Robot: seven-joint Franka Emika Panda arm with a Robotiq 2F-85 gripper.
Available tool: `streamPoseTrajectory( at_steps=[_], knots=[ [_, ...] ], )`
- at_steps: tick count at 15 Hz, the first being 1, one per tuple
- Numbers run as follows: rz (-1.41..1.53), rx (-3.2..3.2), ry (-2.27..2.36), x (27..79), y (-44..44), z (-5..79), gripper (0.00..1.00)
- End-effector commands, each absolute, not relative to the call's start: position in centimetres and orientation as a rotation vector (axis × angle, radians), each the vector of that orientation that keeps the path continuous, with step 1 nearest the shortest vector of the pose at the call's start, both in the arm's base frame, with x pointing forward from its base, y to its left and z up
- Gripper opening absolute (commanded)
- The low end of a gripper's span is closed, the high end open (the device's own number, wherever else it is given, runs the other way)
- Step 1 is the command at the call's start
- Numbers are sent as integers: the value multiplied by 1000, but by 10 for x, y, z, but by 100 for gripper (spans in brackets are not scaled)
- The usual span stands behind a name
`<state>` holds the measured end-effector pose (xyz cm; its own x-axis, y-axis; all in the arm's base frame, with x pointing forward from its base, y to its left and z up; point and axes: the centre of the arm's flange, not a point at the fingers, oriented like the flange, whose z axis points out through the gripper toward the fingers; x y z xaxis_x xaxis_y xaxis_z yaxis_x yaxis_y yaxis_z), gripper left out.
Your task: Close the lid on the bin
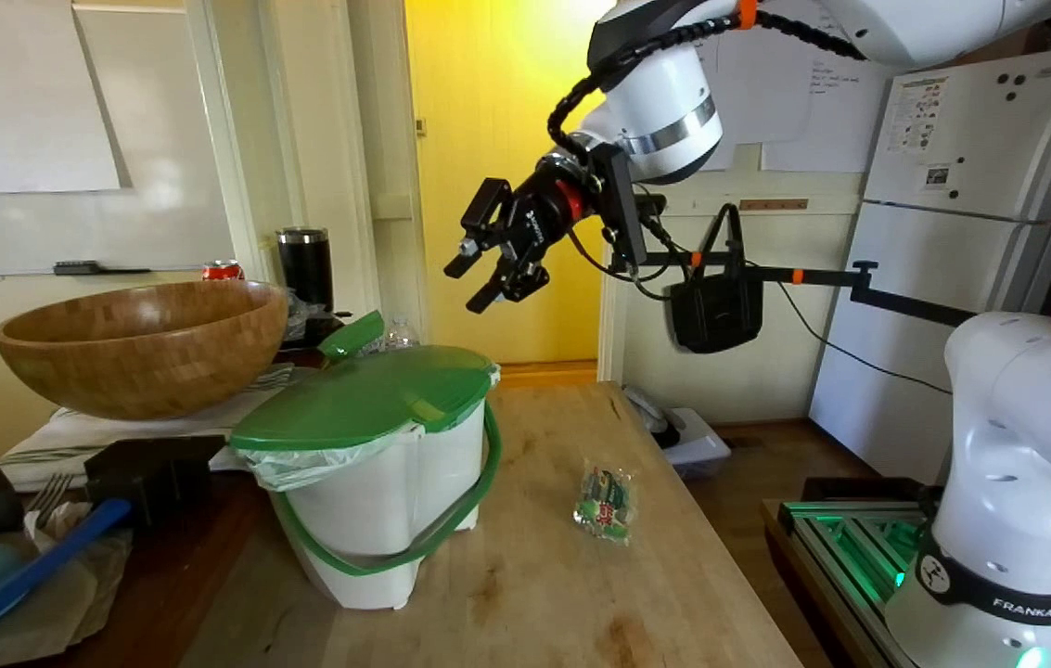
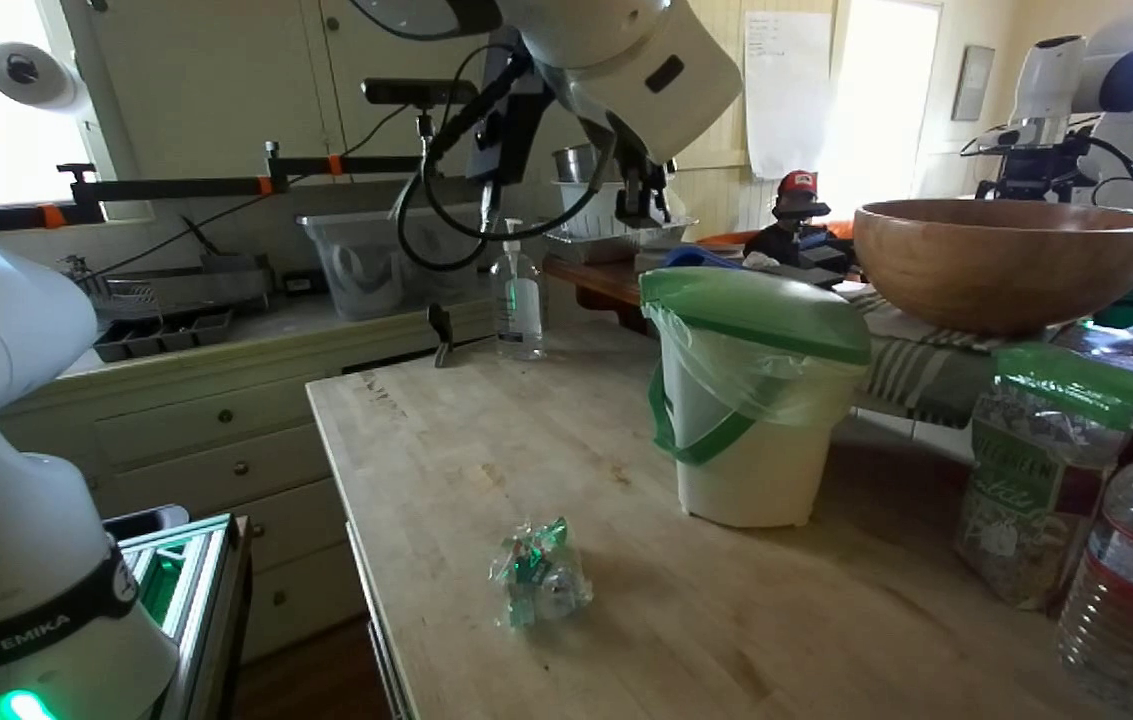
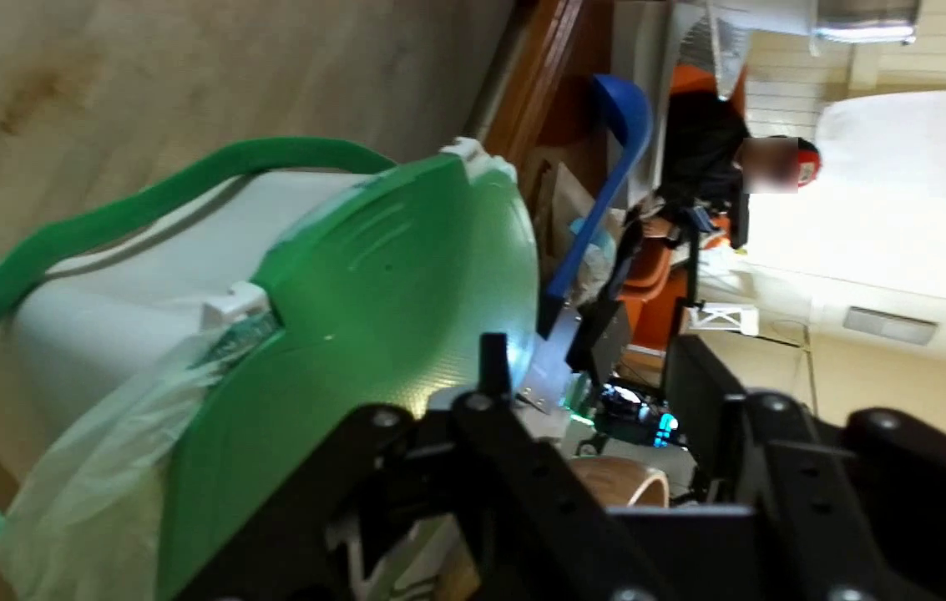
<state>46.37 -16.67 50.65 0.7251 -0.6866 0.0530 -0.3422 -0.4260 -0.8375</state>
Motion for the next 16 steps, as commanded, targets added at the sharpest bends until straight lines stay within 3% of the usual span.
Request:
streamPoseTrajectory(
  at_steps=[1,3,4,16],
  knots=[
    [-441,-2230,870,439,-145,509,84],
    [-449,-2341,914,429,-134,515,98],
    [-474,-2394,934,424,-128,519,100],
    [-634,-2991,323,377,-119,540,100]
  ],
)
